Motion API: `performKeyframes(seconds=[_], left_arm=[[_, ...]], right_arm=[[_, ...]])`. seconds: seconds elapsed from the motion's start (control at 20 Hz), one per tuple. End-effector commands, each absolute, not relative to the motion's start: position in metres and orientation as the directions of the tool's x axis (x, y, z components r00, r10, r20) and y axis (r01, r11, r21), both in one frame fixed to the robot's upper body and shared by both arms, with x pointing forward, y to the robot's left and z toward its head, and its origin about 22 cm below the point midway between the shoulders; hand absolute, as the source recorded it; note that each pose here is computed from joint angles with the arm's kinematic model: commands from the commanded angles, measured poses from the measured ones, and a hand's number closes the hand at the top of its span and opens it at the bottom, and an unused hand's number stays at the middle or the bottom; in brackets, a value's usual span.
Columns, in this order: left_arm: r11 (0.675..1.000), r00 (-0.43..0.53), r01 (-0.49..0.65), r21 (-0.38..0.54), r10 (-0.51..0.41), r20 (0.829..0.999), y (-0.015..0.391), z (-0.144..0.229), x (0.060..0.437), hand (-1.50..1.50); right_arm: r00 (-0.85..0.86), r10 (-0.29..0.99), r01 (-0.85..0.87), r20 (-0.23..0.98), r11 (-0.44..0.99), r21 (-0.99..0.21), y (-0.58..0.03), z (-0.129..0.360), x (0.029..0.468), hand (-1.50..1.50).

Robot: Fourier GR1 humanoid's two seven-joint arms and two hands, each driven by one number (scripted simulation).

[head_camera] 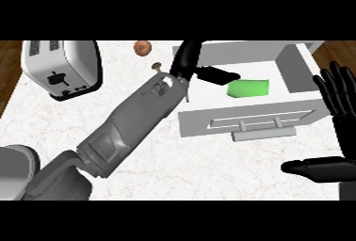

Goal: Pick up the cup, place it into the drawer and close the drawer

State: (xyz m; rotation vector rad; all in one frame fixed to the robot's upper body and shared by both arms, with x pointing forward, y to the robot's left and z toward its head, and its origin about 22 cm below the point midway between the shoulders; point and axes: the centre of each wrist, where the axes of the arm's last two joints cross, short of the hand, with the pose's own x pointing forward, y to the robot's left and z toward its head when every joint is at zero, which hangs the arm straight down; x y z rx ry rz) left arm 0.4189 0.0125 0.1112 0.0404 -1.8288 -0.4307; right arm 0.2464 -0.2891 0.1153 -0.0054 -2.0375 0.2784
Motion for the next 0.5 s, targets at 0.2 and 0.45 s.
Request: performKeyframes(seconds=[0.2, 0.45], left_arm=[[0.959, -0.411, 0.183, 0.216, -0.125, 0.903, 0.0, 0.126, 0.413, -1.5], [0.969, -0.414, 0.209, 0.128, -0.031, 0.91, -0.01, 0.16, 0.416, -1.5]], right_arm=[[-0.448, -0.056, -0.293, 0.892, 0.952, -0.088, -0.283, 0.126, 0.244, -1.5], [-0.456, 0.027, -0.303, 0.89, 0.935, -0.184, -0.296, 0.122, 0.246, 1.5]])
